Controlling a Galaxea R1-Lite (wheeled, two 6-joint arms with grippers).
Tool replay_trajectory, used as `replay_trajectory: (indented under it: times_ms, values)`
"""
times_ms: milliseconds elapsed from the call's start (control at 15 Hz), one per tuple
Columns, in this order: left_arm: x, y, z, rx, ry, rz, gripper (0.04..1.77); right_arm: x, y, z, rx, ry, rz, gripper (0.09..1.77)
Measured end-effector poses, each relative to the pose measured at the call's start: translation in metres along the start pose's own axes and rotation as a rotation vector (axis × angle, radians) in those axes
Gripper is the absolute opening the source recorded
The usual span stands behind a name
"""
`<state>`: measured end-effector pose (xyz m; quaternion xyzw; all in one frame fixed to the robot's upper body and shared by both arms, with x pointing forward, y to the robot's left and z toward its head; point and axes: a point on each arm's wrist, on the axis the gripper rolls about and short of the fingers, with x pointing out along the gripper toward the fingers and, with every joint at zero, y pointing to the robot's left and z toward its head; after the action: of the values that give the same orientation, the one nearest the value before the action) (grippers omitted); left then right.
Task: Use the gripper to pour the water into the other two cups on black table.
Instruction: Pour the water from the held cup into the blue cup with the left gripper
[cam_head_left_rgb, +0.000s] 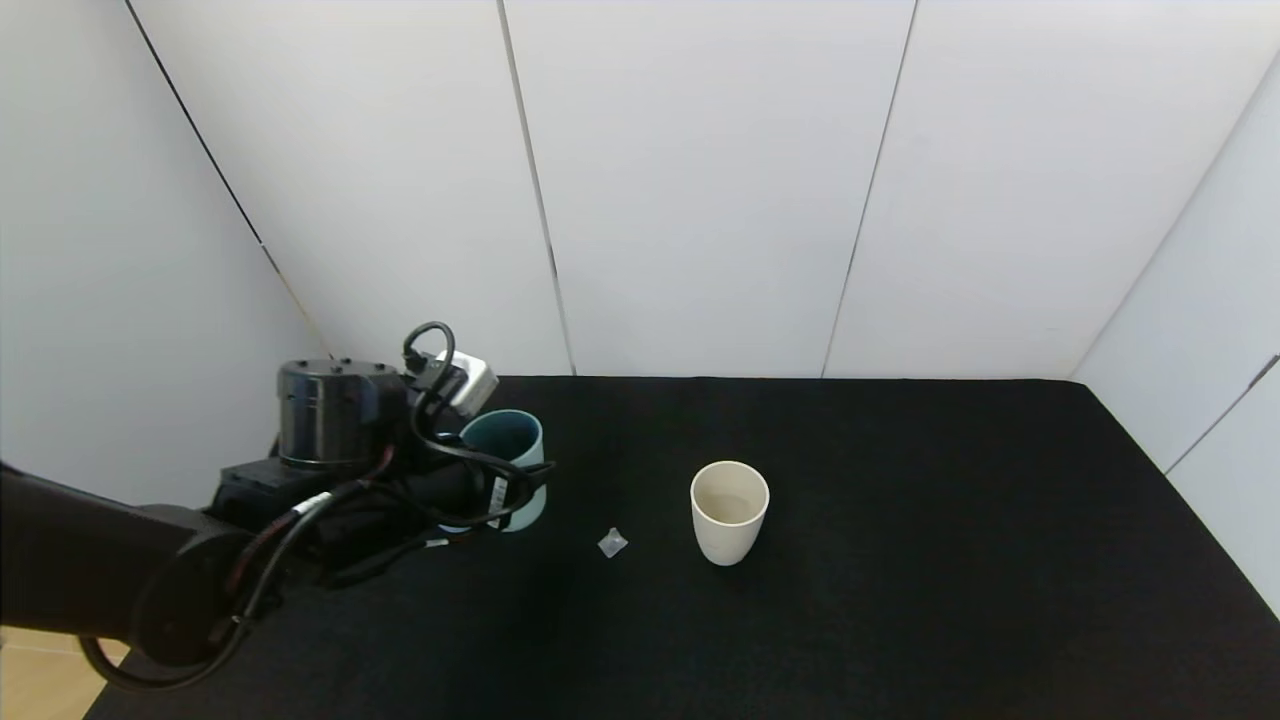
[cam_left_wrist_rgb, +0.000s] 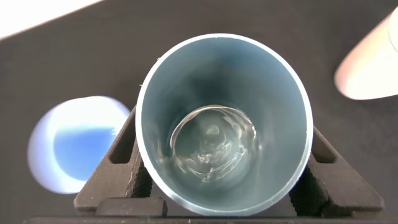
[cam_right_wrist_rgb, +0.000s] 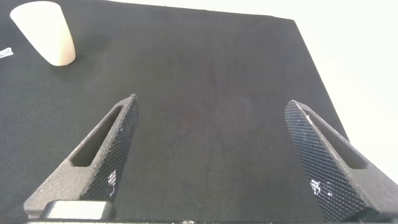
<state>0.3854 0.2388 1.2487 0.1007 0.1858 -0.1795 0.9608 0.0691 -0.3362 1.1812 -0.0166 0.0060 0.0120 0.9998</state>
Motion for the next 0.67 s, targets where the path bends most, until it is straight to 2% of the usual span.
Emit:
replay_trajectory:
  times_ms: [400,667]
  values:
    - [-0.064,0.064,0.025,0.047,0.001,0.121,1.18,0.0,0.0,0.0,0.0,0.0,0.0,1.71]
    - [-0.092,0.092,0.029,0.096,0.022,0.185,1.18,0.0,0.0,0.0,0.0,0.0,-0.001,1.71]
